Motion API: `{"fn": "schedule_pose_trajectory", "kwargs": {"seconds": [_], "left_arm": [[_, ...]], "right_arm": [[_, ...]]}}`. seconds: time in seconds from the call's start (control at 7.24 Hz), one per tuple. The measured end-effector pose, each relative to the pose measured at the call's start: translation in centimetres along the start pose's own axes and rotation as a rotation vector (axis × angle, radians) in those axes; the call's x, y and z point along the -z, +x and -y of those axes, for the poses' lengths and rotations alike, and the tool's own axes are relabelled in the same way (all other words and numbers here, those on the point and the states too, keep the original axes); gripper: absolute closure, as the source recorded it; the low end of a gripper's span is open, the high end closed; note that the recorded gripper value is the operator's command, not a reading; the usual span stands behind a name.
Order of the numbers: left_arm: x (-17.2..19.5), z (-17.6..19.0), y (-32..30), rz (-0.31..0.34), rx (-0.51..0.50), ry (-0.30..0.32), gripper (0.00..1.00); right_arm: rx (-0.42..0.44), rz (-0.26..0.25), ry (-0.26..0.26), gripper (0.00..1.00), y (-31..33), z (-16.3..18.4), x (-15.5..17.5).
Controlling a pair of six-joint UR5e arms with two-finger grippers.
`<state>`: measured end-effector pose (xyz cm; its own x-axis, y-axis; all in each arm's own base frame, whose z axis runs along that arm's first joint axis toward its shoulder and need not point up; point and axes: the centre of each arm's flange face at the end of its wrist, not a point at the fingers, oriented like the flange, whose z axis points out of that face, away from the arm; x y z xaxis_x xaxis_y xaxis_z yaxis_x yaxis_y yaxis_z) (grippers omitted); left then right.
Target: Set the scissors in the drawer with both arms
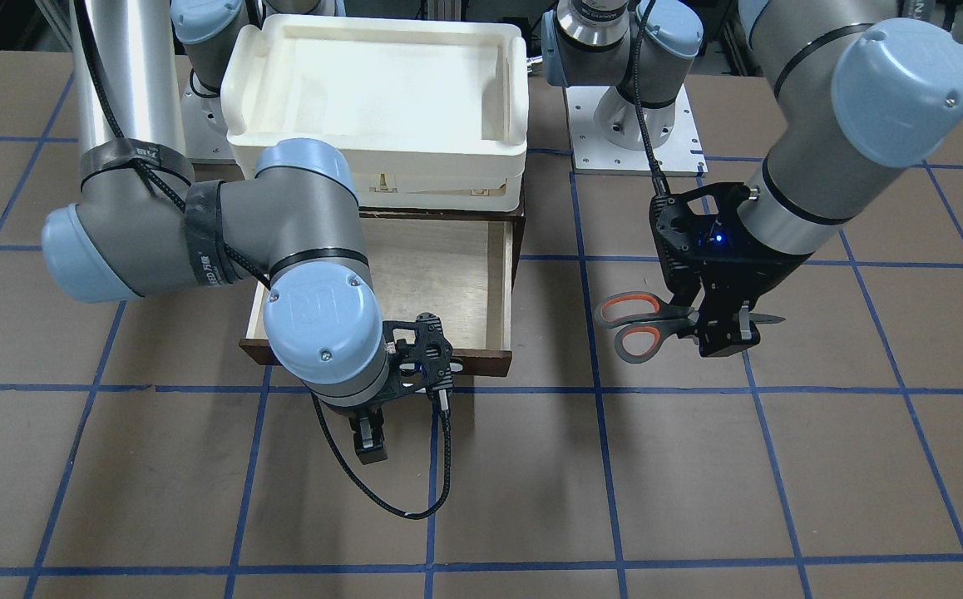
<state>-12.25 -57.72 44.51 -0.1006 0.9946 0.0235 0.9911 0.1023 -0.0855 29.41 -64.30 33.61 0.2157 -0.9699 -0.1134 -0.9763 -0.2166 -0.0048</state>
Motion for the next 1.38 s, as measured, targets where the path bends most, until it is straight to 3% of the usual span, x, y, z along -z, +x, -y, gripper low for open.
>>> {"fn": "schedule_pose_trajectory", "kwargs": {"seconds": [0.28, 0.55, 0.83, 1.38], "left_arm": [[-0.1, 1.0, 0.4, -0.003, 0.013, 0.010, 0.76], [-0.7, 3.9, 1.3, -0.012, 0.036, 0.014, 0.76], [-1.3, 8.4, 2.9, -0.014, 0.043, 0.019, 0.76], [-4.8, 17.5, 6.1, -0.005, -0.002, 0.032, 0.76]], "right_arm": [[-0.020, -0.050, -0.001, 0.00, -1.2, -1.2, 3.5], [-0.120, -0.107, 0.005, 0.00, -3.4, -3.4, 7.9], [-0.348, -0.119, 0.016, 0.00, -7.4, -5.7, 11.3], [-0.952, -0.087, 0.043, 0.00, -14.8, -8.7, 12.7]]}}
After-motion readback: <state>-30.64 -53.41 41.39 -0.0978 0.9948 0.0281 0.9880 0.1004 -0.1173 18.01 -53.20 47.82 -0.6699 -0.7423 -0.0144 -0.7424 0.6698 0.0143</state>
